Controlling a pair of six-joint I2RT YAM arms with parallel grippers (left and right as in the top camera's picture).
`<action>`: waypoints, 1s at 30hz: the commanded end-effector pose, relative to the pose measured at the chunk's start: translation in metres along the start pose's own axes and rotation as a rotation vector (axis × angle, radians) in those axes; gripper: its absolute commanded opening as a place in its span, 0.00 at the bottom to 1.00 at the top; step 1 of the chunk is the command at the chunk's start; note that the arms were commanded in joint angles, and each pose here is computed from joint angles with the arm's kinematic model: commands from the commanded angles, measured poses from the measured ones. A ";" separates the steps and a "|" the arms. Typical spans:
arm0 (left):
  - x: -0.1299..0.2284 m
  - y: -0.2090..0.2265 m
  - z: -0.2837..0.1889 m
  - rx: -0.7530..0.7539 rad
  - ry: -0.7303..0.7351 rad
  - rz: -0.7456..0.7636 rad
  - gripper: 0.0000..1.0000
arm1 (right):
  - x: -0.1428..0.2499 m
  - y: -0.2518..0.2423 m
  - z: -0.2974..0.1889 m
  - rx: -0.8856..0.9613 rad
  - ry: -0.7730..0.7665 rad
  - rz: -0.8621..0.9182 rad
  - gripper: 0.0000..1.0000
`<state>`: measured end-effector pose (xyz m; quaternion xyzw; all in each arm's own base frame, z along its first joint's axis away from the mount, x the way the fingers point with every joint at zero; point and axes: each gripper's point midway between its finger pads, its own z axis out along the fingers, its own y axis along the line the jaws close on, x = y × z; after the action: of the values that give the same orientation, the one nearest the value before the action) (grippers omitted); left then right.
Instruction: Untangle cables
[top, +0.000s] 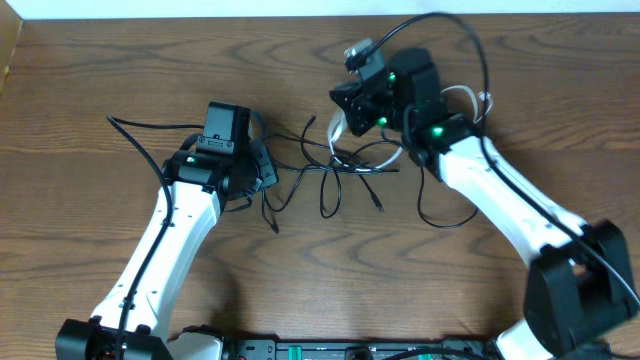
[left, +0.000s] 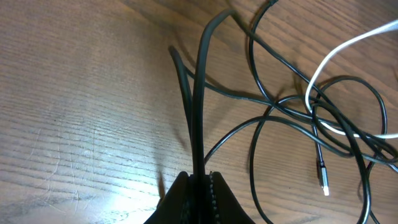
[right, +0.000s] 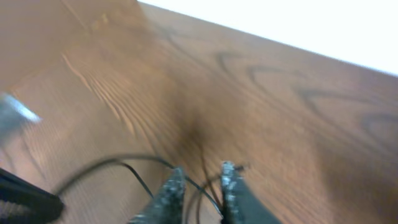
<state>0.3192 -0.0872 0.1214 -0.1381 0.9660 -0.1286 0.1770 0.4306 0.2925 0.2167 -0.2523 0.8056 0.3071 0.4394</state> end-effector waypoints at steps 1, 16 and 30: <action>0.002 0.003 0.003 -0.018 0.006 0.012 0.08 | 0.026 -0.015 -0.004 0.086 0.110 0.043 0.76; 0.002 0.003 0.003 -0.018 0.007 0.012 0.08 | 0.164 -0.142 -0.062 0.811 0.354 0.766 0.81; 0.002 0.003 0.003 -0.017 0.006 0.012 0.08 | 0.190 -0.124 -0.034 0.729 0.407 0.922 0.48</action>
<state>0.3193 -0.0871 0.1214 -0.1379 0.9660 -0.1284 0.1773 0.4104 0.1539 0.0471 0.2156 0.9526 0.1186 0.1791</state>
